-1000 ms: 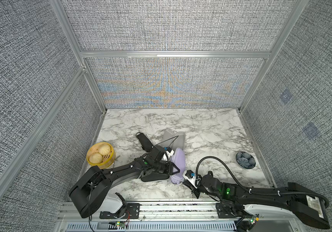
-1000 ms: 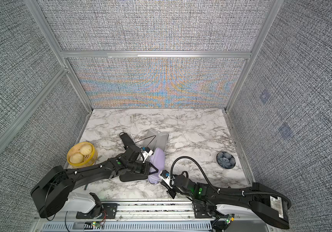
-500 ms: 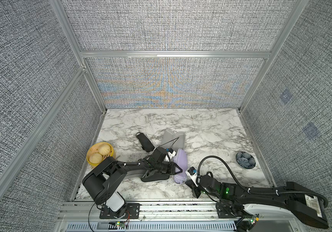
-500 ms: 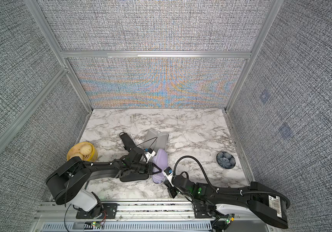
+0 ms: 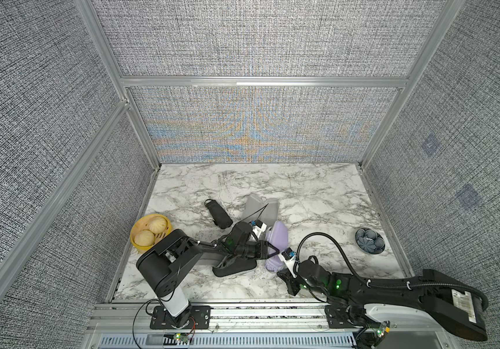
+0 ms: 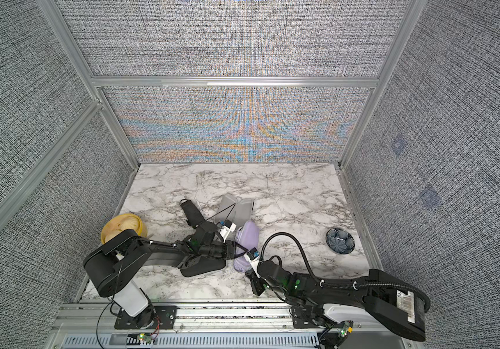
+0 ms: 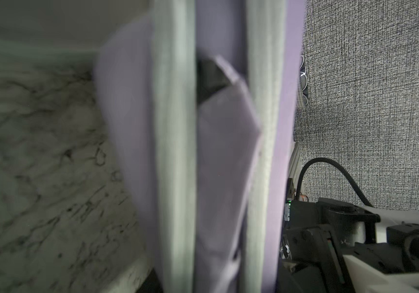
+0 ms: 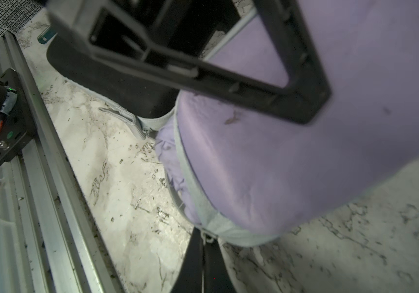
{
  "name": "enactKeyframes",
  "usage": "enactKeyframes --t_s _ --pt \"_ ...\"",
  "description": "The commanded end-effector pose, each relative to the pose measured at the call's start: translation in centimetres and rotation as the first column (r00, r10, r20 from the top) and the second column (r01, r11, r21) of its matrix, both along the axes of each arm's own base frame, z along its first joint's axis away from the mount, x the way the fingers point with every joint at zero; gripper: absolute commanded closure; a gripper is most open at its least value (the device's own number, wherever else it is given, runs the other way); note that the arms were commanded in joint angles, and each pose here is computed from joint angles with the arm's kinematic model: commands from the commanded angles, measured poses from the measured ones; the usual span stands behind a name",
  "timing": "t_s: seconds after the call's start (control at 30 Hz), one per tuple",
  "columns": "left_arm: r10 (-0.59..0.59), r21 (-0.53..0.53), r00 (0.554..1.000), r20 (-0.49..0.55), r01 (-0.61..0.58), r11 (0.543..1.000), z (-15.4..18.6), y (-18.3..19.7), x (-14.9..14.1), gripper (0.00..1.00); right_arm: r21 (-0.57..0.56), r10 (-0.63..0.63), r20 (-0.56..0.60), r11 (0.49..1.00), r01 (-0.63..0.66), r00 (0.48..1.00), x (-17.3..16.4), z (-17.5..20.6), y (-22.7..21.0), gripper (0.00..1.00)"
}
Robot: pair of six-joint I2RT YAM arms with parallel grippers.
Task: Put umbrellas into zippered umbrella sleeves
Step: Place the umbrella sleeve at the center of the board.
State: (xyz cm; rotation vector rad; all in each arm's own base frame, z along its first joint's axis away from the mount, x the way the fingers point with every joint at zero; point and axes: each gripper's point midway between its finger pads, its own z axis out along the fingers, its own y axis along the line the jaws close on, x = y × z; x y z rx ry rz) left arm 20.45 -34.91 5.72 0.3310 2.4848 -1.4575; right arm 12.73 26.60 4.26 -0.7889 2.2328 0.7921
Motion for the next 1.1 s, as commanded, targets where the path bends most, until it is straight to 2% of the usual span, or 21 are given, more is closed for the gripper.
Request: enactKeyframes --t_s 0.0,0.1,0.33,0.47,0.6,0.7,0.87,1.07 --pt "0.131 0.053 0.987 0.093 -0.136 0.989 -0.5 1.0 2.9 0.43 -0.011 0.066 -0.099 0.998 -0.067 0.993 -2.1 -1.1 -0.2 1.0" --pt "0.146 0.073 0.982 0.123 -0.156 0.985 -0.1 1.6 3.0 0.33 -0.053 0.015 -0.094 0.998 -0.02 0.995 -1.6 -1.6 -1.4 1.0" --pt "0.114 0.089 0.978 0.173 -0.131 0.987 1.9 1.4 3.2 0.3 -0.094 -0.089 -0.089 0.992 0.08 0.992 -0.5 -2.1 -4.0 1.0" --pt "0.087 0.139 0.97 0.228 -0.121 0.983 2.3 0.8 2.5 0.38 -0.114 -0.158 -0.077 0.982 0.149 0.984 0.2 -2.4 -5.4 1.0" --pt "0.04 0.234 0.976 0.214 -0.091 0.968 0.6 0.3 0.6 0.38 -0.127 -0.189 -0.068 0.976 0.179 0.98 0.4 -2.5 -6.1 1.0" --pt "0.003 0.237 0.986 0.164 -0.042 0.971 -0.9 -0.5 -0.7 0.37 -0.133 -0.203 -0.062 0.972 0.194 0.977 0.5 -2.6 -6.5 1.0" --pt "-0.023 0.264 0.987 0.162 -0.021 0.964 -1.8 -1.0 -2.0 0.37 -0.132 -0.197 -0.078 0.974 0.186 0.977 0.4 -2.8 -6.2 1.0" --pt "-0.03 0.224 0.983 0.179 -0.012 0.974 -0.9 -1.5 -2.9 0.48 -0.125 -0.184 -0.095 0.977 0.171 0.978 0.2 -3.0 -5.7 1.0"
